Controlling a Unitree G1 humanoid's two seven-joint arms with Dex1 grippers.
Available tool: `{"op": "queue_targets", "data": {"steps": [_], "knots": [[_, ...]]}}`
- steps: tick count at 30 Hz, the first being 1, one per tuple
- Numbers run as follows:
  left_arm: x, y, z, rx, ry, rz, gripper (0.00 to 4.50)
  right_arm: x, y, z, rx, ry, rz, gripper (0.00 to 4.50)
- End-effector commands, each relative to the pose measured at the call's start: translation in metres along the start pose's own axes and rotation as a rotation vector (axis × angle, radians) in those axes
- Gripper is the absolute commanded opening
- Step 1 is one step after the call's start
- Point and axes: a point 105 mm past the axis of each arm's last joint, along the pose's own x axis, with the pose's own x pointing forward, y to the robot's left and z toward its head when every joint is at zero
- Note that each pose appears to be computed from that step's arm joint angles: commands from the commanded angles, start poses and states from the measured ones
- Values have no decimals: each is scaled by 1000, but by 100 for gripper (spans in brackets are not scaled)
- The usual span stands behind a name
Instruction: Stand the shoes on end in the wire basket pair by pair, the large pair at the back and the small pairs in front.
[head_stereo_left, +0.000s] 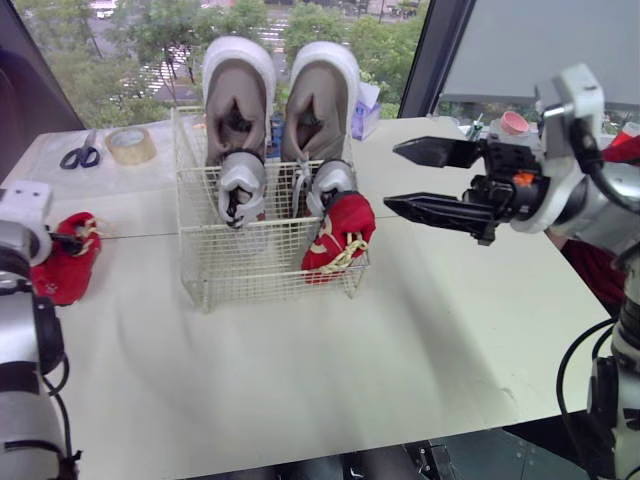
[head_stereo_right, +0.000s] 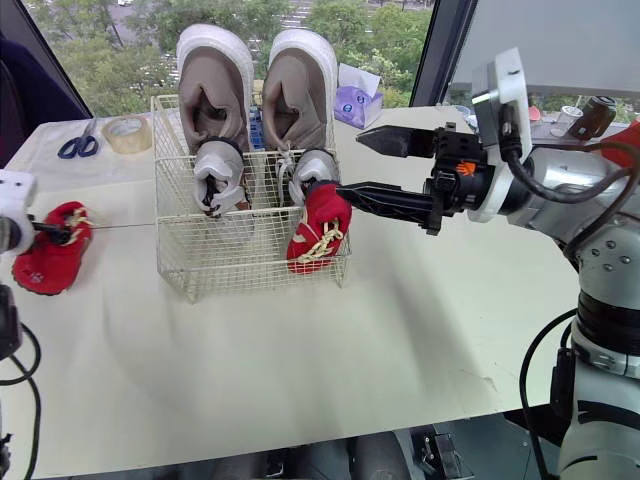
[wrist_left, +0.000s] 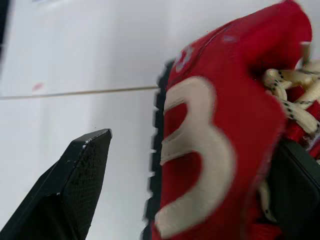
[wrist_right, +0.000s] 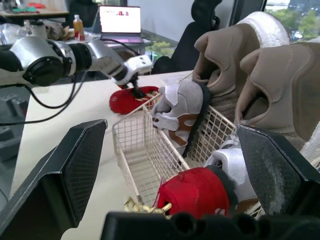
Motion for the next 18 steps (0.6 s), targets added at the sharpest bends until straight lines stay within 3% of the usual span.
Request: {"op": "queue_targets", "data": {"steps": [1,12,18], "knots": [[-13,21,2,-20,9,19,442,2,1,9,-41,-38,28,450],[-27,4,45,-49,-110,-92,442,-6,38,32,-69,35,239,450],[-23,0,42,-59,-106,-90,442,-8,40,35,-105,78,233,450]]}}
